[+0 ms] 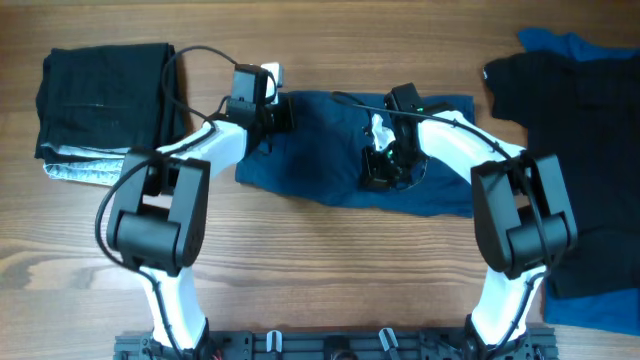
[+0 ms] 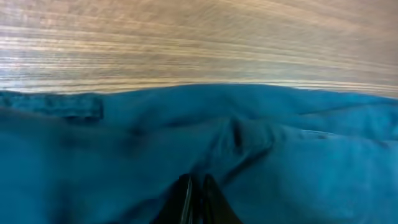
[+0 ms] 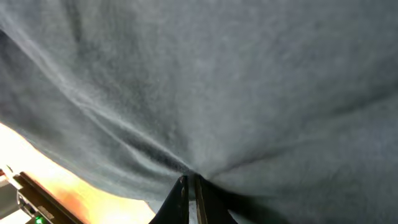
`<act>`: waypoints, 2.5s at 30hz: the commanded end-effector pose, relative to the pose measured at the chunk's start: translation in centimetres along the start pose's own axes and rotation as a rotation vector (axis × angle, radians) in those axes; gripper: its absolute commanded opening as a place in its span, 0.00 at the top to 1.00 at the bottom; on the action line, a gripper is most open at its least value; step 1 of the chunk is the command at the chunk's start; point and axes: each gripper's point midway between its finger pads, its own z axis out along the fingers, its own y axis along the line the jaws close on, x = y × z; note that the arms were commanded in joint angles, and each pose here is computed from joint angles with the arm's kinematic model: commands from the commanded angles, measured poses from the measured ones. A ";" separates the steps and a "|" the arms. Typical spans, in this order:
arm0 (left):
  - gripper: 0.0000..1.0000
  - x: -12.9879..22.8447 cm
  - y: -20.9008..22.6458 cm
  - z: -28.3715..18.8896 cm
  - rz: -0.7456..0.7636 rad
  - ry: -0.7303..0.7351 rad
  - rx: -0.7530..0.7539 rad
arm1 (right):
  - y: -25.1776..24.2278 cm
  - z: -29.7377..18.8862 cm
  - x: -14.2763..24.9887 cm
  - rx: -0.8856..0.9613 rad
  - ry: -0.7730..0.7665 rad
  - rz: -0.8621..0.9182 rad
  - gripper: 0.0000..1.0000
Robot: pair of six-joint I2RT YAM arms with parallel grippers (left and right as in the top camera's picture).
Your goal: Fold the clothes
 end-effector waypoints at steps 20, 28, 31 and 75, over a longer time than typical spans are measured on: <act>0.00 1.0 3.7 -17.0 0.022 0.198 -0.182 | 4.9 -11.4 -0.9 0.069 -0.289 -0.209 0.78; 0.23 -1.8 5.8 -9.2 0.058 0.088 -0.161 | 4.4 -11.6 -1.2 0.099 -0.301 -0.206 0.78; 0.94 -3.5 2.5 -8.6 0.107 0.010 -0.058 | 4.1 -11.5 -1.3 0.118 -0.305 -0.203 0.78; 0.80 3.0 1.3 -14.0 -0.091 0.235 -0.237 | -10.7 -12.1 4.5 0.439 -0.184 0.362 0.96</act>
